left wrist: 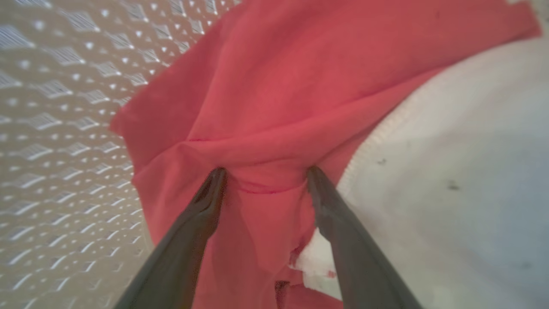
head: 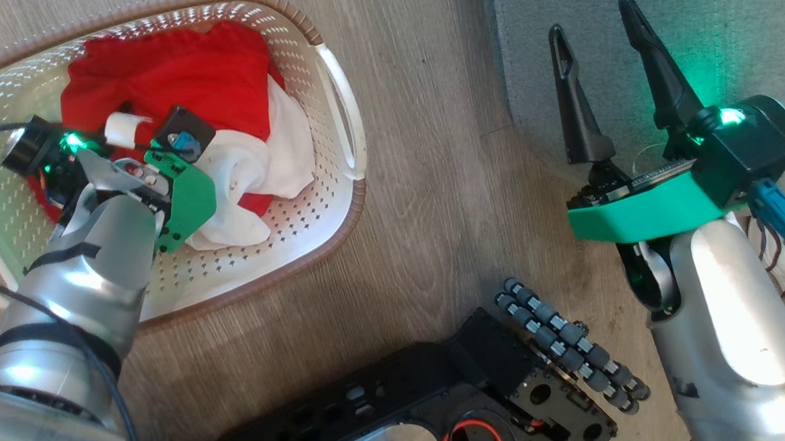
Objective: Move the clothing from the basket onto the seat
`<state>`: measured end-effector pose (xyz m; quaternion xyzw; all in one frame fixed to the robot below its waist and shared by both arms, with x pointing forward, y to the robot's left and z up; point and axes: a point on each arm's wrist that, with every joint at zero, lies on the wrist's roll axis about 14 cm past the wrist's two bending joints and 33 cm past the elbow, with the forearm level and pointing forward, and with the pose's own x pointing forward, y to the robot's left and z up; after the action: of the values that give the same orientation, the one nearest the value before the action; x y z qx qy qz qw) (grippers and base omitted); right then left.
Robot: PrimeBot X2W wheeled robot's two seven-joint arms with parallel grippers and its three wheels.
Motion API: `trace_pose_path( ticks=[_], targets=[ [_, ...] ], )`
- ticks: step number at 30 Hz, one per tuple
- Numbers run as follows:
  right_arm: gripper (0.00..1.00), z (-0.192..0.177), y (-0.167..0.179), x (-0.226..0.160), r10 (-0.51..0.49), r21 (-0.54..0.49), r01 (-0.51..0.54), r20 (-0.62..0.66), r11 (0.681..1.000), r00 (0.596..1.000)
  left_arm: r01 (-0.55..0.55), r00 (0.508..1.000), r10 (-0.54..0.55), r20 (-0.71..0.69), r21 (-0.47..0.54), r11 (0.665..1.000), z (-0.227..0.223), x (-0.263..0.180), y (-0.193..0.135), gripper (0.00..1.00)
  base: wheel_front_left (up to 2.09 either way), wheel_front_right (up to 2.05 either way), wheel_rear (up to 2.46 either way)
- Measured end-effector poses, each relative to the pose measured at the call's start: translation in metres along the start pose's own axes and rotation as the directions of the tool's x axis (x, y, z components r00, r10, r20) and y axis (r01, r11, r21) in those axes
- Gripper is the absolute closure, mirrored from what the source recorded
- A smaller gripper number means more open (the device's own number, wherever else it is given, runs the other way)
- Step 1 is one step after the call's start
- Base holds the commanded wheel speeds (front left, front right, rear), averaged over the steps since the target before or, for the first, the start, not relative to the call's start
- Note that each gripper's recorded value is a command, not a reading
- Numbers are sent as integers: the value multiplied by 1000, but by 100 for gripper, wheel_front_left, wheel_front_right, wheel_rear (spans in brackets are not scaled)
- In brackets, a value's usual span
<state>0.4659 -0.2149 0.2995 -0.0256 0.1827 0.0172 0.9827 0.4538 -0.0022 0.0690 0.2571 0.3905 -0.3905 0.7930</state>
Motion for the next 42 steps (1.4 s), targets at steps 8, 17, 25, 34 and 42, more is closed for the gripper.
trace_pose_path(
  ticks=[8,17,25,34,42],
  targets=[
    [0,0,0,1,-4,35,4,7,999,1000,35,997,-37,-75,-32,999,-7,4,-5,0,0,0,0],
    [0,1,2,2,0,33,0,13,999,1000,43,992,-51,-115,-71,997,-13,4,-7,100,0,0,0],
    [0,12,6,5,14,33,-16,43,999,999,21,992,-35,-118,-112,994,-11,-2,-1,100,0,0,0],
    [0,49,5,4,24,10,-25,121,1000,992,-25,999,19,-37,-172,985,13,-28,5,100,0,0,0],
    [0,89,7,-15,27,-6,-27,197,1000,980,-83,991,106,83,-241,967,52,-78,14,100,0,0,0]
  ],
)
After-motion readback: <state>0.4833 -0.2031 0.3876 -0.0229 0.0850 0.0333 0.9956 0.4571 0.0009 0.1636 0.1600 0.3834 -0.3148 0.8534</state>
